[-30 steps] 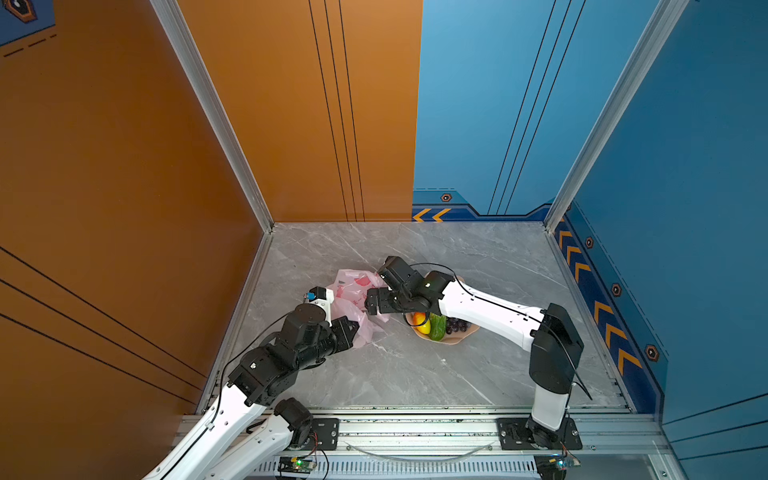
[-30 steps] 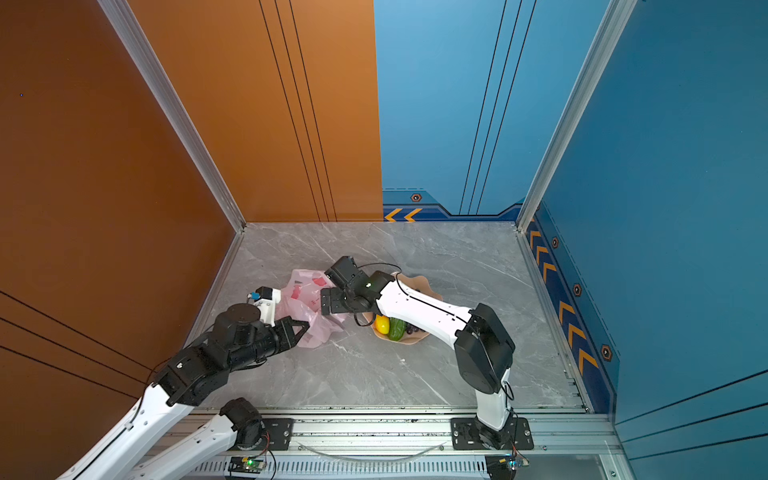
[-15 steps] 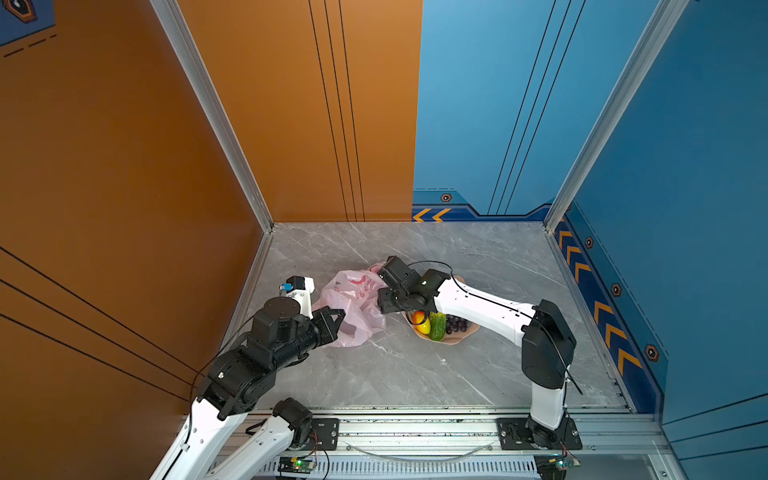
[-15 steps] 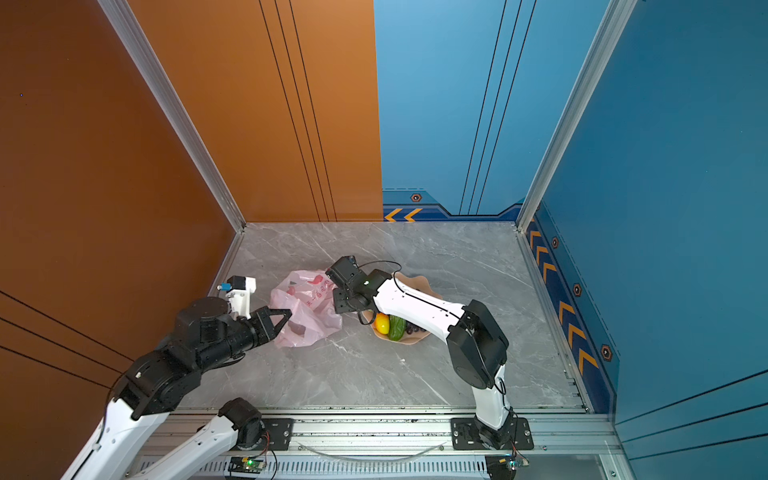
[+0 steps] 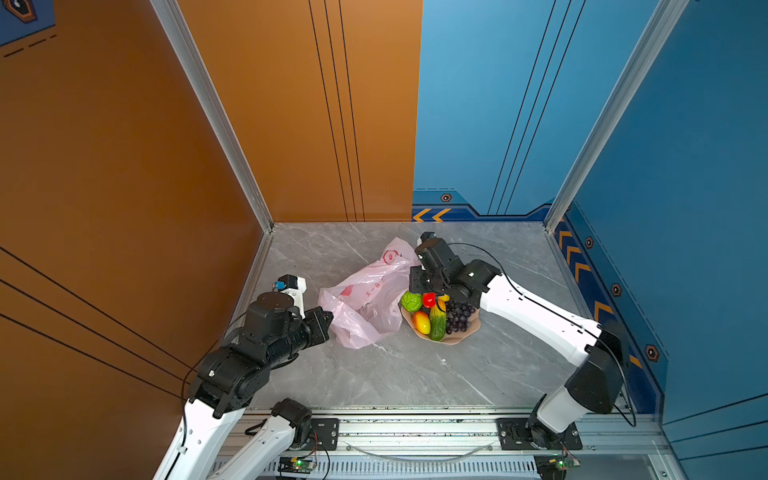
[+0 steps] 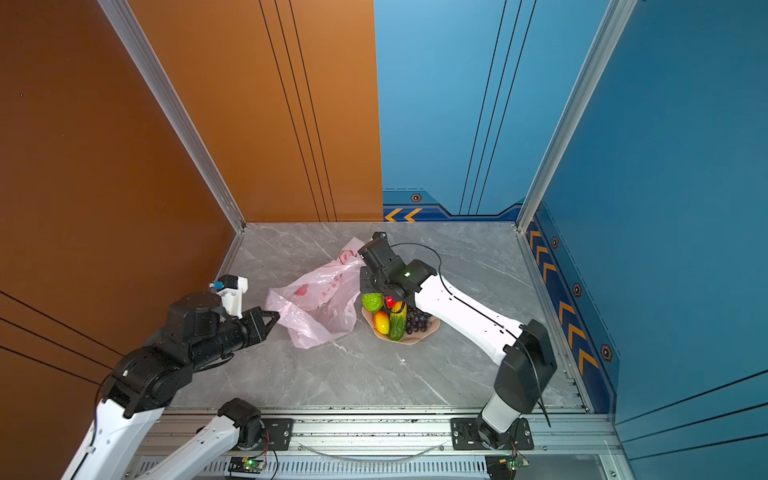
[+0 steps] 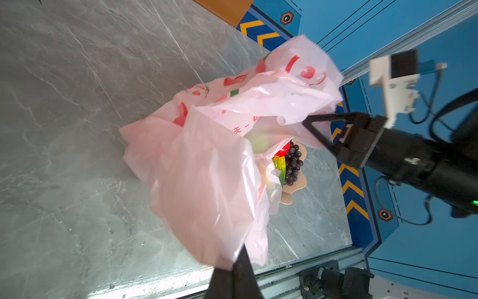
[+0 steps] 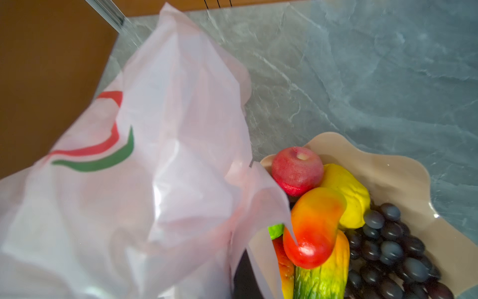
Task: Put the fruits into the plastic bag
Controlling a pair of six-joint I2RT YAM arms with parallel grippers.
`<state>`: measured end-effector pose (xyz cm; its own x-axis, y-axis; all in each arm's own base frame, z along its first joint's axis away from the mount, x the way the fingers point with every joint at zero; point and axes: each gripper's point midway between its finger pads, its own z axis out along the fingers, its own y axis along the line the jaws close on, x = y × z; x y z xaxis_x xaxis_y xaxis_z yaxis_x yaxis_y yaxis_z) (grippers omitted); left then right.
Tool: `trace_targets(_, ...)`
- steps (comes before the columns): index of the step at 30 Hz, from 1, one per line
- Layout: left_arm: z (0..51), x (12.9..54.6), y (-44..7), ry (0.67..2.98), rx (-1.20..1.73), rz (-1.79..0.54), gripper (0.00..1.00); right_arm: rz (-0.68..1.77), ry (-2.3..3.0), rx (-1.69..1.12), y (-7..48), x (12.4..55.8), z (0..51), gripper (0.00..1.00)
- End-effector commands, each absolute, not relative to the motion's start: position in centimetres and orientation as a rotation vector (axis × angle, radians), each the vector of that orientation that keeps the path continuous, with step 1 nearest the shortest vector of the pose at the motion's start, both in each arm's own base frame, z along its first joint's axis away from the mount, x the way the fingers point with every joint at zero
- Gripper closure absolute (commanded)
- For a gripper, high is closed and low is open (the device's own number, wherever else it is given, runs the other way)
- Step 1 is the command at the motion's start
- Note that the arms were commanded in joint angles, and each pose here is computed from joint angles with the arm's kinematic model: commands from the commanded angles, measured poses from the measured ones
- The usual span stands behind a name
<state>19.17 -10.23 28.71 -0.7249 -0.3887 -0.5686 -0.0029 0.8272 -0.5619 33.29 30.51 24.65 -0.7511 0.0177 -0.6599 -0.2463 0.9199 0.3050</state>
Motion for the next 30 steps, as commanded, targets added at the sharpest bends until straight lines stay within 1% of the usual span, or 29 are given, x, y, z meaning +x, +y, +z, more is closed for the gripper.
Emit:
trace_targets(1,29.0,19.2,-11.6,2.309,-0.238,-0.793,0.75,0.515,2.360,-0.199,30.5,31.8,25.6,1.00)
trace_targets(2,28.9,19.2,-12.1,2.303,-0.252,-0.838,0.60,0.515,2.359,-0.200,30.6,31.4,25.7,1.00)
trace_targets(4,28.8,19.1,-12.8,2.279,-0.293,-0.927,0.39,0.524,2.354,-0.203,30.9,30.7,25.8,1.00)
trace_targets(5,27.8,19.0,-13.2,2.286,-0.325,-0.971,0.32,0.524,2.350,-0.203,31.0,30.5,25.8,1.00)
trace_targets(7,26.5,18.8,-13.9,2.292,-0.389,-1.060,0.26,0.526,2.345,-0.201,31.3,30.2,25.7,1.00)
trace_targets(9,25.4,18.6,-14.0,2.294,-0.447,-1.096,0.22,0.545,2.346,-0.194,31.7,30.1,25.4,1.00)
trace_targets(12,23.5,18.3,-13.6,2.288,-0.524,-1.089,0.21,0.574,2.346,-0.200,32.5,29.6,25.3,1.00)
trace_targets(14,22.8,18.7,-13.6,2.245,-0.579,-1.110,0.21,0.584,2.343,-0.214,33.2,29.0,25.3,1.00)
trace_targets(17,22.1,19.5,-14.7,2.168,-0.634,-1.199,0.23,0.574,2.336,-0.223,33.7,28.4,25.3,1.00)
trace_targets(19,22.0,19.6,-15.4,2.131,-0.629,-1.211,0.24,0.559,2.340,-0.213,33.7,28.3,25.0,1.00)
trace_targets(25,23.6,18.9,-16.9,2.032,-0.568,-1.192,0.24,0.526,2.344,-0.168,33.0,28.5,24.5,1.00)
trace_targets(30,23.1,17.7,-18.9,2.087,-0.563,-1.230,0.22,0.511,2.326,-0.151,32.7,28.7,24.9,1.00)
